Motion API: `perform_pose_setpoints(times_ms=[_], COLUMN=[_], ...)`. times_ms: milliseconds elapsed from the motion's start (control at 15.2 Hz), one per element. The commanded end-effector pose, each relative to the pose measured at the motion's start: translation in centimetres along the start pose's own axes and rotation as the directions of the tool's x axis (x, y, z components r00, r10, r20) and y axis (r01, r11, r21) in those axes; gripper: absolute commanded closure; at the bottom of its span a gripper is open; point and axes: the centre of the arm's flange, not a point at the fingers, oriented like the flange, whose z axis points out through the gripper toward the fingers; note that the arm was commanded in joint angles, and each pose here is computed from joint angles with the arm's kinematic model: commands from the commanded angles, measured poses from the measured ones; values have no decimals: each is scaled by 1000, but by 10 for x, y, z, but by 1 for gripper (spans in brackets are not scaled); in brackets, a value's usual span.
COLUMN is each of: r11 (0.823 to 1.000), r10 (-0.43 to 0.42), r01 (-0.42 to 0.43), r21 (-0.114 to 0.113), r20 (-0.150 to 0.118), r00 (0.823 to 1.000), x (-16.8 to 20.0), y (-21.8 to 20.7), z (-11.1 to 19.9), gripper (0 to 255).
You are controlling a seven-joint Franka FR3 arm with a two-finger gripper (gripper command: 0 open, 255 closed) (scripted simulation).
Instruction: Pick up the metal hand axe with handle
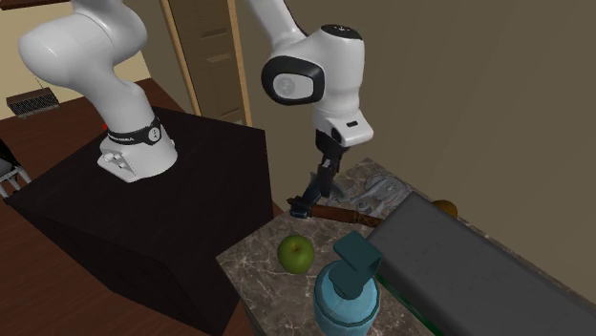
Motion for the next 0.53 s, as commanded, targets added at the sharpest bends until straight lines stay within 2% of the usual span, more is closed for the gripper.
perform_pose_setpoints(times_ms=[0,330,462], r11=[1000,1000,1000], r10=[0,0,0], r01=[0,0,0], r21=[-2,-9,-9], r20=[-9,-29,-30], r00=[1000,1000,1000], x=[14,48,50], y=[-7,-18,-19], z=[23,76,85], gripper=[0,0,0])
